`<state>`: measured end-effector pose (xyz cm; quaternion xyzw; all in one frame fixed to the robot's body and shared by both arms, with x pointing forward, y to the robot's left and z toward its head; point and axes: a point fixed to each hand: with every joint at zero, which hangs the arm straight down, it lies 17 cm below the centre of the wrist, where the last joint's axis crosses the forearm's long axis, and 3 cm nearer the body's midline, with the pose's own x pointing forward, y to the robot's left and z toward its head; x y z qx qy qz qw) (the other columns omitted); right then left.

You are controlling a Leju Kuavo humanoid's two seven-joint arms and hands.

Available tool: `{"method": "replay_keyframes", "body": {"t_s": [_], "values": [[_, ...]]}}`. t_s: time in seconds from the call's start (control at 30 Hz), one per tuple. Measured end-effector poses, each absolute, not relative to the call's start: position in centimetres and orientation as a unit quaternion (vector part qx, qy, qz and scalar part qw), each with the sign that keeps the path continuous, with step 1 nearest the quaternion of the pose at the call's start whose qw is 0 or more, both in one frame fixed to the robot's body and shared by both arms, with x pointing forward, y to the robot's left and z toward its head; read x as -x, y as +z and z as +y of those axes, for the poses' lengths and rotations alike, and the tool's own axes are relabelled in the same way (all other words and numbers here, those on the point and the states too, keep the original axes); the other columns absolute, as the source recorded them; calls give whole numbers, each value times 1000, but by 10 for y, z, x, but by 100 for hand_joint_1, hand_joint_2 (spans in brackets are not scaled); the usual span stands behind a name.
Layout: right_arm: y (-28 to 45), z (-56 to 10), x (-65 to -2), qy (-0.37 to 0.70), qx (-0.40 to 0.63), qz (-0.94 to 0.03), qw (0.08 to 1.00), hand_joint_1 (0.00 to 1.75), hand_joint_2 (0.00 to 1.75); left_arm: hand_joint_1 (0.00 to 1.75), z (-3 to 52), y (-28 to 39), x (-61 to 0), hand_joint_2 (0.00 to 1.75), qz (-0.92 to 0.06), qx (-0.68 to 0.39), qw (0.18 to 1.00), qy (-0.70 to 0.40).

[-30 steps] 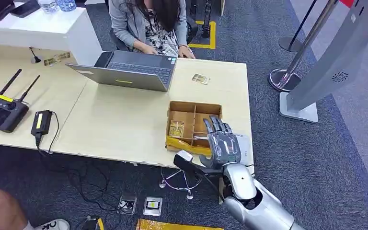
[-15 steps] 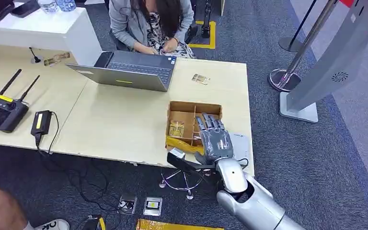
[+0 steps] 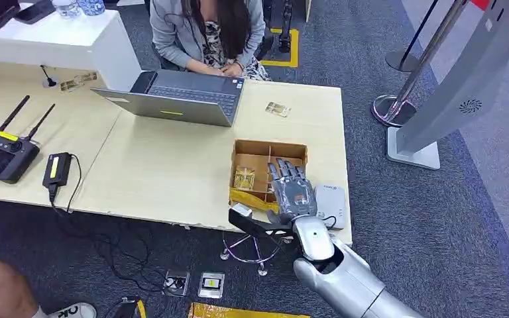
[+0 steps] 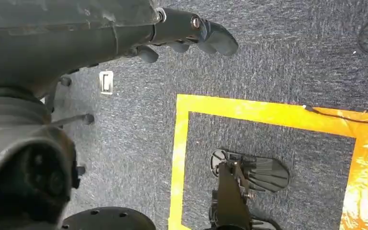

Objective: Pass the card to the sensor for recognition and then transmit it.

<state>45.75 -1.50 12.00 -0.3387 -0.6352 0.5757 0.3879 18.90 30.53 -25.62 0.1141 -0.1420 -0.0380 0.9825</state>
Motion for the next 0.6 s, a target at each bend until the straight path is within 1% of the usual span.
{"method": "replay_keyframes", "body": {"t_s": [0.6], "values": [[114, -23, -465, 574, 353, -627, 391, 0, 175, 0, 305, -256, -188, 0, -139, -112, 983, -39]]}}
